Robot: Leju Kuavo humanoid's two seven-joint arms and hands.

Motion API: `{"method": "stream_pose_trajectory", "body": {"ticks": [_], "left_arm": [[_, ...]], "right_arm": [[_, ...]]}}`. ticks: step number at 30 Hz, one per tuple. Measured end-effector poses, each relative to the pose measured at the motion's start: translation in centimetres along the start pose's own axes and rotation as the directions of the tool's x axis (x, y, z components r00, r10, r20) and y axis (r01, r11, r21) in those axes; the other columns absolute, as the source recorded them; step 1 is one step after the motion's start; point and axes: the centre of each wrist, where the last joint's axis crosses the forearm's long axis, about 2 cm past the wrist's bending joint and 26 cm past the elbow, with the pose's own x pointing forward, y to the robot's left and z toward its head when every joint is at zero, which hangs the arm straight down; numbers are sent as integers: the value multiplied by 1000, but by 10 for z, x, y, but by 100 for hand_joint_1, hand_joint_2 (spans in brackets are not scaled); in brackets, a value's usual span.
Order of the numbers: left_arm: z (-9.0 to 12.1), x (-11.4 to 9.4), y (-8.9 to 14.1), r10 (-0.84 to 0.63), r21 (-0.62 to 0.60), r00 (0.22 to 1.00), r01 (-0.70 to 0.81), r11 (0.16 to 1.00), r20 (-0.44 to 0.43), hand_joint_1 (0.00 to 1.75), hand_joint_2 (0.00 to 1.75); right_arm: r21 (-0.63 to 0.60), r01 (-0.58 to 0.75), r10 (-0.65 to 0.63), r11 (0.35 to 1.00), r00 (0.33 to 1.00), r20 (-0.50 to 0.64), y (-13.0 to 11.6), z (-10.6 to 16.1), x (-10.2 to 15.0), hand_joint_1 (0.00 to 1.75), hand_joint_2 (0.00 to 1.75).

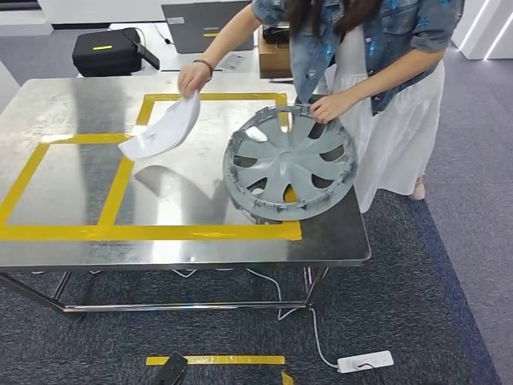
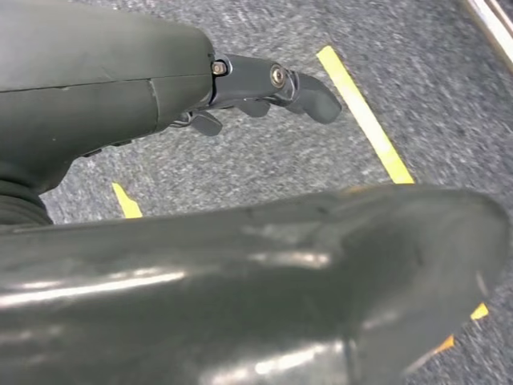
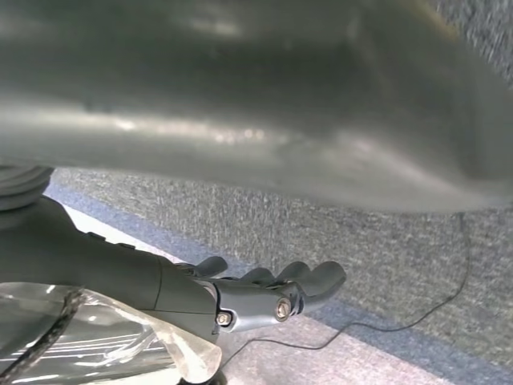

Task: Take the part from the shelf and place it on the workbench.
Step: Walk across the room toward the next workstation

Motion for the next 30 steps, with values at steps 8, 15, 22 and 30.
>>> {"method": "stream_pose_trajectory", "body": {"ticks": [8,15,22,30], "left_arm": [[1,0,-2,16,3,1000,-16,1000,-3,0,0],[1,1,-3,21,5,1000,-21,1000,-1,0,0],[2,0,-4,24,8,1000,-24,1000,-5,0,0],[1,0,-2,27,14,1000,-27,1000,-4,0,0]], "right_arm": [[0,-4,4,1000,1000,-2,-1,0,-1,0,0],[-6,-5,5,1000,1000,3,-2,-2,1,0,0],[-6,-7,7,1000,1000,5,-3,-2,2,0,0],[-4,-10,10,1000,1000,12,-2,-2,3,0,0]]}}
